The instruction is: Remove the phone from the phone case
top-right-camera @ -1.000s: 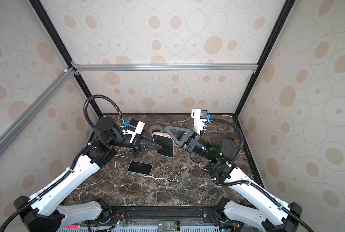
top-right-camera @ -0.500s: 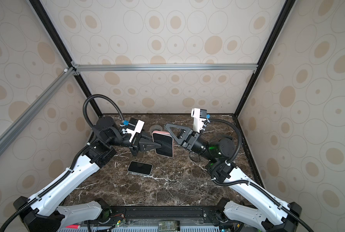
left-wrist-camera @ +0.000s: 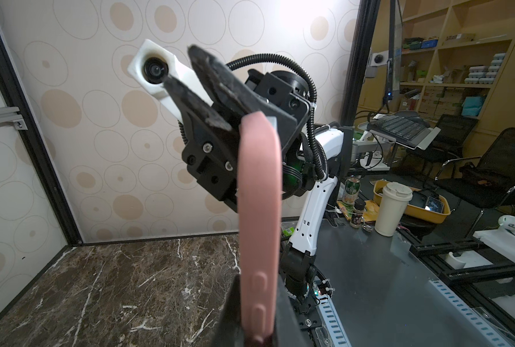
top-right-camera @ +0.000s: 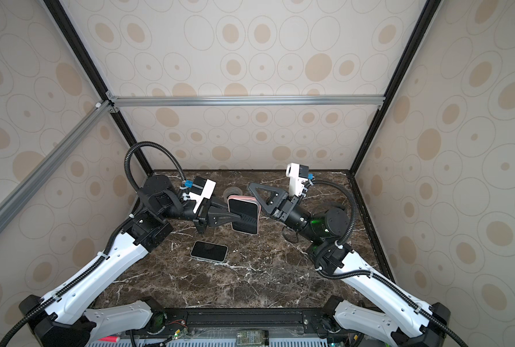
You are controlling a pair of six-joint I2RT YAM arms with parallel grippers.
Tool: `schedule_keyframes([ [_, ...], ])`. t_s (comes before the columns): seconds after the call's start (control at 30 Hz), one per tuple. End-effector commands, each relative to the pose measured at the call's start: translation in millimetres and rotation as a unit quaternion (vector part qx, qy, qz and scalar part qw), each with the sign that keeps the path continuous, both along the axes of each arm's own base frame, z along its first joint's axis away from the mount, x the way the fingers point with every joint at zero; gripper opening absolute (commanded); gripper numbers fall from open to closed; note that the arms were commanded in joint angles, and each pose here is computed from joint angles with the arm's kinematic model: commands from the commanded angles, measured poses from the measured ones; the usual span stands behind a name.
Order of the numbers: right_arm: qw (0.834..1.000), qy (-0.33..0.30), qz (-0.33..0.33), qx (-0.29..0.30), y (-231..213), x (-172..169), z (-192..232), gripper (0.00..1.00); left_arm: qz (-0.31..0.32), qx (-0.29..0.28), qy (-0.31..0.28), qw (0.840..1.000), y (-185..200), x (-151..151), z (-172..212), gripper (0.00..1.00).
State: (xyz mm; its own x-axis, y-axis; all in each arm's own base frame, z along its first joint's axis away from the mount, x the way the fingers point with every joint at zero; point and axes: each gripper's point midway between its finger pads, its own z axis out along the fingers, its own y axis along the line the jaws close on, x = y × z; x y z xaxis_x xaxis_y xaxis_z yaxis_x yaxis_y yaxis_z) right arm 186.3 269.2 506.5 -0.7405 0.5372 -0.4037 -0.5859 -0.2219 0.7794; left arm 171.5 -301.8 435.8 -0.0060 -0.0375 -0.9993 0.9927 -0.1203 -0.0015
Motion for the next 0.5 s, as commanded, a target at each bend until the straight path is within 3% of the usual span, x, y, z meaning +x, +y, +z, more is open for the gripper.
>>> schedule_keyframes([
  [0.0,0.975,0.151,0.051,-0.153,38.7,9.8,-116.1,0.01,0.085,-0.097,-0.115,0.985,14.6,9.7,69.6,0.0],
  [0.13,0.977,0.14,0.036,-0.156,32.7,11.4,-113.5,0.04,0.084,-0.099,-0.108,0.986,14.5,10.4,67.0,0.0],
  [0.27,0.986,0.085,0.013,-0.142,22.0,8.1,-90.8,0.1,0.086,-0.097,-0.091,0.987,14.2,12.2,59.0,0.0],
  [0.33,0.987,0.053,-0.031,-0.149,6.6,8.8,-81.5,0.14,0.093,-0.093,-0.075,0.988,14.8,14.2,50.4,0.0],
  [0.4,0.977,0.035,-0.098,-0.186,-14.9,12.6,-84.5,0.18,0.104,-0.093,-0.057,0.989,16.8,16.2,42.5,0.0],
  [0.47,0.954,0.021,-0.175,-0.243,-41.4,18.3,-95.3,0.21,0.111,-0.096,-0.039,0.988,20.1,15.9,36.2,0.0],
])
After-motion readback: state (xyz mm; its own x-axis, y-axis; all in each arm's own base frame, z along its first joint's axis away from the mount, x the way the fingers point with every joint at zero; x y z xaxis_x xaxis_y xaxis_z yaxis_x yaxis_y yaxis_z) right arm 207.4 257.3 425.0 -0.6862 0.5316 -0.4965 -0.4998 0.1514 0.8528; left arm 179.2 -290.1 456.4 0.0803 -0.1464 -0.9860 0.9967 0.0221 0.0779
